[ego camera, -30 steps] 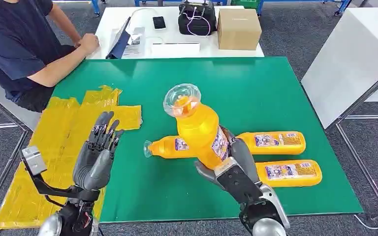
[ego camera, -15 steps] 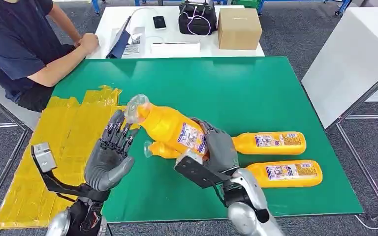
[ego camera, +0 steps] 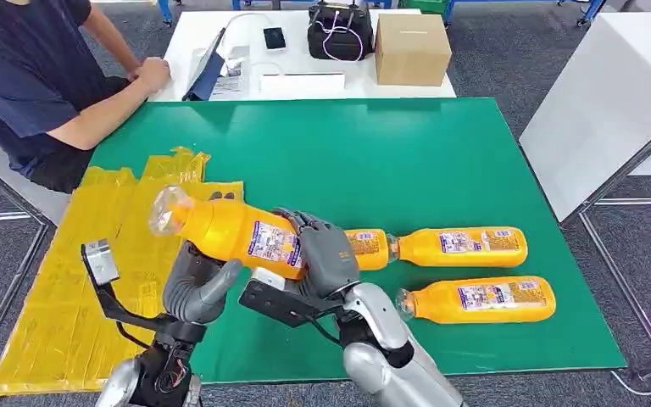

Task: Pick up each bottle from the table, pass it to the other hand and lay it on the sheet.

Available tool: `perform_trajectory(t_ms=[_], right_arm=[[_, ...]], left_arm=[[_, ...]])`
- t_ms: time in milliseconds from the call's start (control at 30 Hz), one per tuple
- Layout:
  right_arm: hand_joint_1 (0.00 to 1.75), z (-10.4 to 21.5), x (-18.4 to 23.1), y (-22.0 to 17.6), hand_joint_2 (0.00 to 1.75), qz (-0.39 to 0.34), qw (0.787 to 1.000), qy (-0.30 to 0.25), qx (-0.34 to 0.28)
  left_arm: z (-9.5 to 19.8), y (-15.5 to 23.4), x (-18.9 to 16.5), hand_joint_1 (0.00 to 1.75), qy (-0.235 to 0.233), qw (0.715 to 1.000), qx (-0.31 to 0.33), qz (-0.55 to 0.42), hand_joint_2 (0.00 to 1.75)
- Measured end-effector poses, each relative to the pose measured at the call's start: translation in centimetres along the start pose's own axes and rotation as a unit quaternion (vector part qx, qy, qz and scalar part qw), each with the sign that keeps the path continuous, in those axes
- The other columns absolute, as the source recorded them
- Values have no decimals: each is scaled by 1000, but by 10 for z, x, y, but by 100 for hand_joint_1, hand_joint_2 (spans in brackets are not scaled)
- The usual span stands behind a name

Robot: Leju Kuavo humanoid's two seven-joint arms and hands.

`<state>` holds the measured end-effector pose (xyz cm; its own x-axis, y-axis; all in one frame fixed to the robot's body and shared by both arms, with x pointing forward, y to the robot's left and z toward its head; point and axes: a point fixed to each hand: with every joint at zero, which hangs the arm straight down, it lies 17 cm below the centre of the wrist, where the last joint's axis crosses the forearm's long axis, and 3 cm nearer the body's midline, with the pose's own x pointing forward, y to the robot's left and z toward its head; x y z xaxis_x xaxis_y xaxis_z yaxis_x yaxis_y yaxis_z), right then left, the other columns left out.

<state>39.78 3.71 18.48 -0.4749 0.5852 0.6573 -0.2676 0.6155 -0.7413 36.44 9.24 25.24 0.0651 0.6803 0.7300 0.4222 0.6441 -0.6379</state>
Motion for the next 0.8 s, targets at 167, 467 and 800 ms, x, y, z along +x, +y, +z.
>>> perform_trajectory(t_ms=[167, 467, 800], right_arm=[[175, -2, 4, 19, 175, 2, 1000, -5, 24], [175, -5, 4, 39, 175, 5, 999, -5, 51], [175, -7, 4, 39, 175, 8, 999, -2, 49]], left_arm=[[-1, 7, -3, 0, 4, 1000, 12, 6, 175], [-1, 18, -4, 175, 3, 1000, 31, 4, 175], [-3, 21, -1, 175, -9, 999, 36, -27, 175]])
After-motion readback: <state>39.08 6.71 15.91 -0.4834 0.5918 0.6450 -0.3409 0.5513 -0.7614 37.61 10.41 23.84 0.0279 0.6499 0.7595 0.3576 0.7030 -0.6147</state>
